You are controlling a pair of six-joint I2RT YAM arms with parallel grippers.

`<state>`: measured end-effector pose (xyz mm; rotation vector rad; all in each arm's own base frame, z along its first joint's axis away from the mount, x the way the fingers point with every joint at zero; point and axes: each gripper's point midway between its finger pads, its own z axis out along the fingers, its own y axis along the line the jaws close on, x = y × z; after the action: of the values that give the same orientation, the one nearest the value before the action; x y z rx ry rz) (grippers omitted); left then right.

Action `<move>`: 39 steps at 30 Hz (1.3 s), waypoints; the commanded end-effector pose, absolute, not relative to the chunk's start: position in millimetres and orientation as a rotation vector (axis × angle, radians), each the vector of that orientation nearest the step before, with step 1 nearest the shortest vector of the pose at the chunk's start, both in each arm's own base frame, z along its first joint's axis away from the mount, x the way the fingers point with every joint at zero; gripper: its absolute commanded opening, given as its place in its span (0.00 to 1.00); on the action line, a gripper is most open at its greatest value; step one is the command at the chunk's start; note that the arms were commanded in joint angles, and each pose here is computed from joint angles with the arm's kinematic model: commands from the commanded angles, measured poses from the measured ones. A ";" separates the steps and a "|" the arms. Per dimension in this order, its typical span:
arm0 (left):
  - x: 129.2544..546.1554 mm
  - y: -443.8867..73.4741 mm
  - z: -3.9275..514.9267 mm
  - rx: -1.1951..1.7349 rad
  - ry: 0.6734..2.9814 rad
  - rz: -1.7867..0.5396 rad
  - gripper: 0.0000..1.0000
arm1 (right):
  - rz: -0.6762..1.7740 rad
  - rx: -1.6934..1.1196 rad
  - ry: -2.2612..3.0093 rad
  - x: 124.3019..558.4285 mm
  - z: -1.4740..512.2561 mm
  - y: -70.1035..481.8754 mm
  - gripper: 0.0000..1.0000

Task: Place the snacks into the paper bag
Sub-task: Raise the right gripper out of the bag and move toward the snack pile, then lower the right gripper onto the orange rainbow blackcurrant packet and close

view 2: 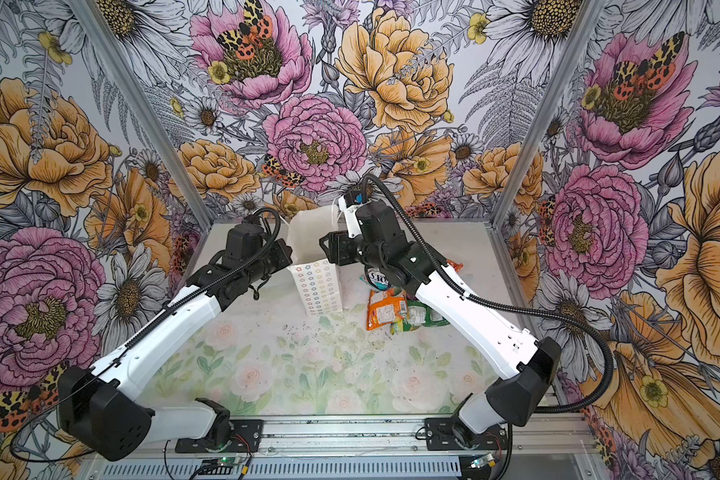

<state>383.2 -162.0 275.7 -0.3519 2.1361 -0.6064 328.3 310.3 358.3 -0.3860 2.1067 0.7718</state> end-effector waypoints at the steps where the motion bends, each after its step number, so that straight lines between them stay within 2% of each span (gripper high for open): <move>1: 387.2 -165.8 294.2 -0.331 2.093 -0.620 0.00 | 0.669 -0.337 2.166 322.0 340.0 287.3 0.65; 9: 387.0 -163.7 289.5 -0.335 2.102 -0.605 0.00 | 0.516 -0.135 2.291 307.9 281.3 240.1 0.69; 16: 388.7 -163.8 287.8 -0.334 2.107 -0.604 0.00 | 0.432 0.285 2.383 298.8 219.4 191.8 0.71; 22: 389.3 -164.8 286.1 -0.332 2.112 -0.605 0.00 | 0.425 0.534 2.422 292.1 185.1 173.1 0.72; 28: 388.5 -165.9 285.2 -0.330 2.117 -0.612 0.00 | 0.460 0.674 2.457 294.2 169.9 175.8 0.98; 39: 388.4 -164.0 284.8 -0.333 2.116 -0.607 0.00 | 0.503 0.984 2.489 297.4 141.0 186.3 1.00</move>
<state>385.0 -163.0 273.2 -0.3515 2.1436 -0.6023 289.8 182.0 136.0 0.8404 2.5394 0.4443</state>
